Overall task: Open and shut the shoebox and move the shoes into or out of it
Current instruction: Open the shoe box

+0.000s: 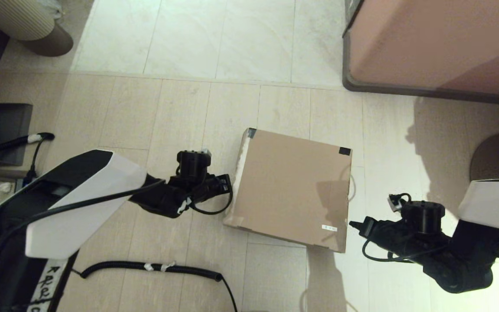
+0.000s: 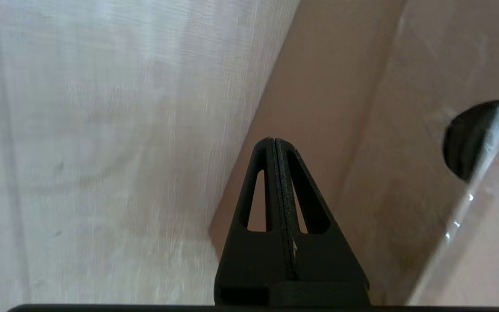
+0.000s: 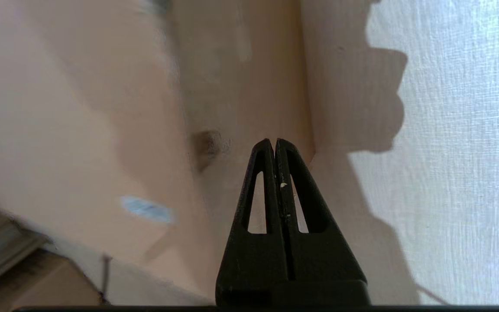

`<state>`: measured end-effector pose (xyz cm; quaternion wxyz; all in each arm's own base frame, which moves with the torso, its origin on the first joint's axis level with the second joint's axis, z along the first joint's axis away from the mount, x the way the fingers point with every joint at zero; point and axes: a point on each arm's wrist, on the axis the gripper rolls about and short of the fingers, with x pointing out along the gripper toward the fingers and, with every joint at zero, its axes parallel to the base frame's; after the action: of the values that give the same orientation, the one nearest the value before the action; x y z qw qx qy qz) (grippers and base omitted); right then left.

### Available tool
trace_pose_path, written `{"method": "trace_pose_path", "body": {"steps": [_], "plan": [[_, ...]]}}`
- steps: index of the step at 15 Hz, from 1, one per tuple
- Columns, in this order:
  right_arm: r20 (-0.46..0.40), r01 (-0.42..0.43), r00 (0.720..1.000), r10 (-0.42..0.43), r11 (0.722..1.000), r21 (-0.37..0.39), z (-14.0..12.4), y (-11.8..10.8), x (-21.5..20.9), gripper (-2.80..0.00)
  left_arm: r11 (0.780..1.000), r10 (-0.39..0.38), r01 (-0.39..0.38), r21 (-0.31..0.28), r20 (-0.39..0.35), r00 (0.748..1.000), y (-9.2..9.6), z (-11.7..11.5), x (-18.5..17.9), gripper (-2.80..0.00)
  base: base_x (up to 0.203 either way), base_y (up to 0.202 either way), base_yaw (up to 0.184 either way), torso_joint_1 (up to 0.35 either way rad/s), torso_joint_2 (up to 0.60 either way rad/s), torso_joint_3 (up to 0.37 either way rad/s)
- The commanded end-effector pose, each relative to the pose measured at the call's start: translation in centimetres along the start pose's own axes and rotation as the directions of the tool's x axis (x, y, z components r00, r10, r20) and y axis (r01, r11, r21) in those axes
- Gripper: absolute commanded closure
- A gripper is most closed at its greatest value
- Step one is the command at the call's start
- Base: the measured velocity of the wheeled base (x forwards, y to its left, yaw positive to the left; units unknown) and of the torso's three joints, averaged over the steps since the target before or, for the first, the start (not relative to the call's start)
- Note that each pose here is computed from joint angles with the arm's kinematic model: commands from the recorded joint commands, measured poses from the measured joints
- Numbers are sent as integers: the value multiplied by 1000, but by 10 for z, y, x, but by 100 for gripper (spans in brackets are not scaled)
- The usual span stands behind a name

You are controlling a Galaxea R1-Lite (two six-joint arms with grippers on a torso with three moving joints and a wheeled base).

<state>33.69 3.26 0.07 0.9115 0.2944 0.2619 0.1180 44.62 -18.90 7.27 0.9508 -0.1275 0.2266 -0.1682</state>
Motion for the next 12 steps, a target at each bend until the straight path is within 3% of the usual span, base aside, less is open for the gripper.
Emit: {"method": "trace_pose_path", "body": {"steps": [1, 4, 8, 10, 12], "plan": [[-29, 19, 999, -19, 1000, 0, -15, -7, 19, 0, 1000, -4, 4, 0, -2, 1000, 0, -6, 11, 0, 0, 0, 0, 0, 0, 0], [-34, 51, 998, -52, 998, -37, -25, -12, 35, 0, 1000, -7, 7, 0, 8, 1000, 0, -7, 19, 0, 0, 0, 0, 0, 0, 0], [-24, 19, 1000, -20, 999, -42, -22, 2, 37, 0, 1000, -11, 11, -2, 11, 1000, -1, -5, 18, 0, 0, 0, 0, 0, 0, 0], [-21, -14, 1000, 14, 1000, 15, -10, 14, 27, 0, 1000, -18, 18, -21, 25, 1000, -5, 2, 12, 0, 0, 0, 0, 0, 0, 0], [-47, -112, 992, 119, 986, 121, 4, 26, 15, 0, 999, -31, 32, -26, 39, 999, -10, 8, 7, 0, 0, 0, 0, 0, 0, 0]]}}
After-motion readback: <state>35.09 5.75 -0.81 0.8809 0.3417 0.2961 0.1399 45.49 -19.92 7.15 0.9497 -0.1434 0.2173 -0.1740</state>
